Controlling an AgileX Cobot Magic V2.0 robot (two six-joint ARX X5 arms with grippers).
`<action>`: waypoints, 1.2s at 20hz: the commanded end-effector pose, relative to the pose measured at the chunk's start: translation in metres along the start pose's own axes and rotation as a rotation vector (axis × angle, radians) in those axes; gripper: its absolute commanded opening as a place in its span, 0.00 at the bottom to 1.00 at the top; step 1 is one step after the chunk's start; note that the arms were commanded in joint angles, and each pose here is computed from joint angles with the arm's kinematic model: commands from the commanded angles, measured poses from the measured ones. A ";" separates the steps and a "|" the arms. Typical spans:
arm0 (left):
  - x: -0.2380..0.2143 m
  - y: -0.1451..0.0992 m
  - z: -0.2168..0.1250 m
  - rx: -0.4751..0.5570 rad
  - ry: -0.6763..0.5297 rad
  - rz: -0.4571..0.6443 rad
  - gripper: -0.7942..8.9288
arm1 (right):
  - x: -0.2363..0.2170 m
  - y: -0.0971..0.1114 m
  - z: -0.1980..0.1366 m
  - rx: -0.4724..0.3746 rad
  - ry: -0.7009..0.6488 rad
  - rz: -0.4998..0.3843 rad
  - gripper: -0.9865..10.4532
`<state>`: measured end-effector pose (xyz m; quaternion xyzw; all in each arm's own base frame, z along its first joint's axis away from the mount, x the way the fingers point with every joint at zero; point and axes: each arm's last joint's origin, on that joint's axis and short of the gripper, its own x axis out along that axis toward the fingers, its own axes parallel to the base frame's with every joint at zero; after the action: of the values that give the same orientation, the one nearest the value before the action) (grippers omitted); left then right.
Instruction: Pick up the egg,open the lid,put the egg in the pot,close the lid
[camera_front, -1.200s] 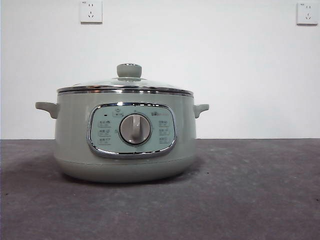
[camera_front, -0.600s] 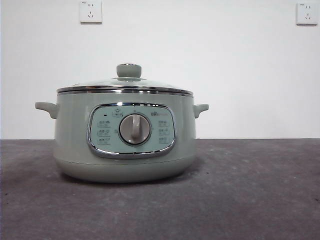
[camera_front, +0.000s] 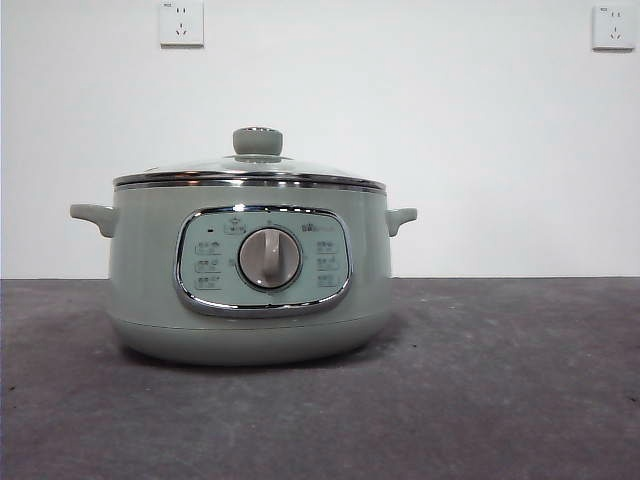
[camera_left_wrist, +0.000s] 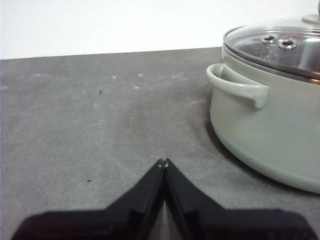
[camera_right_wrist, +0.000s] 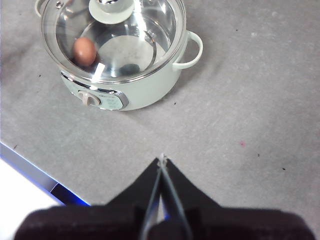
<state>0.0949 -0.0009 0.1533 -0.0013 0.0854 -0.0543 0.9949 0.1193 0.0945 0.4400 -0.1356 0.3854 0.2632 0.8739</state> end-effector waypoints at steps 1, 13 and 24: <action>0.001 0.000 -0.002 -0.017 -0.005 0.005 0.08 | 0.002 0.000 -0.002 0.005 0.030 -0.006 0.09; 0.003 0.001 -0.004 -0.022 0.029 0.007 0.08 | 0.002 0.000 -0.002 0.002 0.030 -0.007 0.09; 0.004 0.001 -0.006 -0.025 0.057 0.007 0.08 | -0.041 -0.042 -0.045 0.146 -0.624 -0.191 0.09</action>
<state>0.0977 -0.0008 0.1488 -0.0072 0.1141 -0.0537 0.9920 0.0887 0.0256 0.4499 -0.0172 0.0920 0.1847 0.9783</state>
